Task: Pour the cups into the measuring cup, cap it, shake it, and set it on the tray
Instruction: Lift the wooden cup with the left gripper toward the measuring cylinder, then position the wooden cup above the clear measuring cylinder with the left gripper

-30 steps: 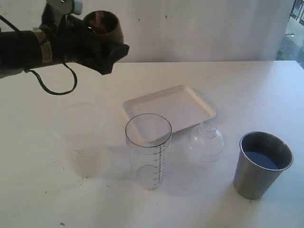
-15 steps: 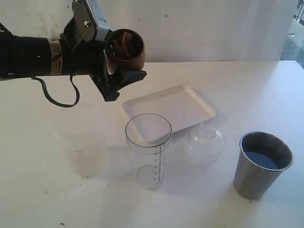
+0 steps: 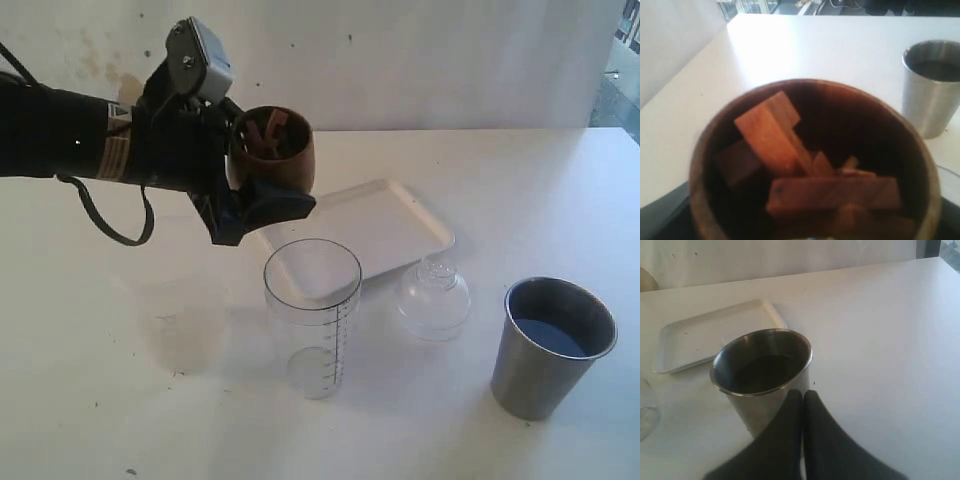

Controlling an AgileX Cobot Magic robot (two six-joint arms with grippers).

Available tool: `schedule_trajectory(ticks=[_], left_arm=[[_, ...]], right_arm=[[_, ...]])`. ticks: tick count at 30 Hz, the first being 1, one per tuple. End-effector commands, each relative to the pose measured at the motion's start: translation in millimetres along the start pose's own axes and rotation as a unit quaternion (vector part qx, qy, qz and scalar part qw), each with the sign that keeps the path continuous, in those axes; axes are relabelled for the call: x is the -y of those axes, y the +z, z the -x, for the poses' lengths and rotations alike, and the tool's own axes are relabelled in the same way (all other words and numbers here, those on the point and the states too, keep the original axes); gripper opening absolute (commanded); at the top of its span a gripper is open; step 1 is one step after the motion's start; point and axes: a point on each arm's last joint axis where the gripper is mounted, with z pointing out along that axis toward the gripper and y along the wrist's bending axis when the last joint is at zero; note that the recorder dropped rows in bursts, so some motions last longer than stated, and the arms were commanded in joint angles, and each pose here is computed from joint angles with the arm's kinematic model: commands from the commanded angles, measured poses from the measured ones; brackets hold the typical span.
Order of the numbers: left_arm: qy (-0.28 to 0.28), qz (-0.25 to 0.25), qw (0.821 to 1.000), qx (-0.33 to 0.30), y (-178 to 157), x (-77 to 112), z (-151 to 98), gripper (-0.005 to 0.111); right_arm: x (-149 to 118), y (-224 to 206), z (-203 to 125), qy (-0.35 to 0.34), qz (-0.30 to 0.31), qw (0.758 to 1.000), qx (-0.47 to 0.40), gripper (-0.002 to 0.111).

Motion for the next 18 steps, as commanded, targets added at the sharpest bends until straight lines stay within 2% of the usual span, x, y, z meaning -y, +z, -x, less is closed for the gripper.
schedule_trajectory(ticks=[1,6,14,18], left_arm=[[0.018,0.017,1.000,-0.011,-3,-2.6,4,0.000],[0.076,0.052,0.995,-0.026,-3,-9.4,1,0.000],[0.141,0.039,0.989,-0.019,0,-4.5,5,0.000],[0.156,0.039,0.987,-0.018,7,3.0,10,0.000]], right_arm=[[0,0,-2,-0.001,0.002,1.000,0.000,0.000],[0,0,-2,-0.001,0.002,1.000,0.000,0.000],[0,0,-2,-0.001,0.002,1.000,0.000,0.000],[0,0,-2,-0.001,0.002,1.000,0.000,0.000]])
